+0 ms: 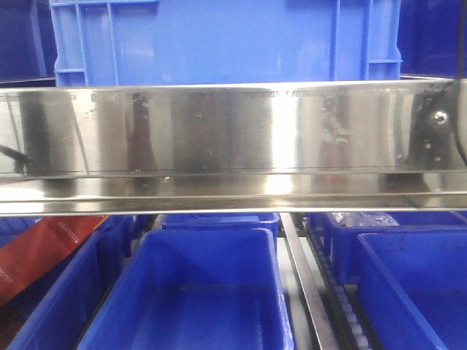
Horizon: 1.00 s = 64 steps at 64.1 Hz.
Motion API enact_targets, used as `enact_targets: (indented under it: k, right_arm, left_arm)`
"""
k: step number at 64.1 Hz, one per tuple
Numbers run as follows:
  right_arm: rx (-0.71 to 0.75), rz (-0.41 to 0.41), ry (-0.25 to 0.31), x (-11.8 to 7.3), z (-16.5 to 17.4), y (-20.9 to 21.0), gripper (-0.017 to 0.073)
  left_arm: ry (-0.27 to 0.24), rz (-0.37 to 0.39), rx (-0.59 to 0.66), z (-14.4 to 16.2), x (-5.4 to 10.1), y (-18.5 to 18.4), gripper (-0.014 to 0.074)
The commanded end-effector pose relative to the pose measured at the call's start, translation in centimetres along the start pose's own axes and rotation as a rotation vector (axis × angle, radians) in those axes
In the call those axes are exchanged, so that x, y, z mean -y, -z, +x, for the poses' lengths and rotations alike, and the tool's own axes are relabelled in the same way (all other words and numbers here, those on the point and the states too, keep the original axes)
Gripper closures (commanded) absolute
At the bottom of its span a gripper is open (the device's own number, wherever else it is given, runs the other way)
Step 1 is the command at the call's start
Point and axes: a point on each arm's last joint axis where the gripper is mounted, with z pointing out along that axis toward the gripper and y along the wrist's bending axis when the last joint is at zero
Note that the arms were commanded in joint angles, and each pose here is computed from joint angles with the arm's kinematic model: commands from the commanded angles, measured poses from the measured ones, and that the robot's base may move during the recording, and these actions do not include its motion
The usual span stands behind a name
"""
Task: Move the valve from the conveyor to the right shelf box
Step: 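Lower the valves into the blue bins and open both grippers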
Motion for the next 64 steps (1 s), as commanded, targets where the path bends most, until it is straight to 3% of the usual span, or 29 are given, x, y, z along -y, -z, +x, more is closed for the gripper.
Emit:
enact_targets:
  k: [1, 10, 20, 28, 40, 44, 51, 58, 63, 64]
  right_arm:
    - [0.060, -0.006, -0.005, -0.2, -0.8, 0.7, 0.0620]
    - [0.055, -0.015, -0.011, -0.2, -0.8, 0.6, 0.0396]
    - [0.068, -0.019, -0.006, -0.4, -1.2, 1.5, 0.0123]
    - [0.083, -0.024, 0.000, -0.7, -1.6, 2.8, 0.0057]
    - [0.148, -0.025, 0.012, -1.2, -2.2, 6.2, 0.0077]
    - [0.177, -0.025, 0.017, -1.5, -2.4, 7.7, 0.0118]
    - [0.243, -0.024, 0.027, -1.9, -2.6, 11.1, 0.0265]
    - [0.298, -0.008, 0.046, -2.3, -2.5, 14.2, 0.0470]
    - [0.335, 0.016, 0.063, -2.5, -2.3, 16.4, 0.0613]
    - [0.344, 0.024, 0.069, -2.5, -2.3, 16.9, 0.0649]
  left_arm:
    - [-0.002, 0.008, 0.028, -0.5, 0.2, 0.2, 0.0696]
    - [-0.002, 0.012, 0.003, -0.2, 0.3, -0.1, 0.0538]
    - [-0.002, 0.012, -0.002, -0.2, 0.3, -0.1, 0.0164]
    - [-0.002, 0.013, -0.001, -0.2, 0.3, 0.3, -0.0001]
    - [-0.008, 0.008, 0.061, -1.2, 0.5, 3.3, -0.0006]
    - [-0.010, 0.000, 0.093, -1.6, 0.4, 5.0, -0.0006]
    - [-0.010, -0.016, 0.148, -2.1, 0.2, 8.3, 0.0010]
    - [-0.005, -0.035, 0.187, -2.3, -0.2, 11.5, 0.0113]
    - [0.002, -0.052, 0.198, -2.2, -0.7, 13.6, 0.0271]
    - [0.004, -0.056, 0.198, -2.1, -0.8, 14.2, 0.0338]
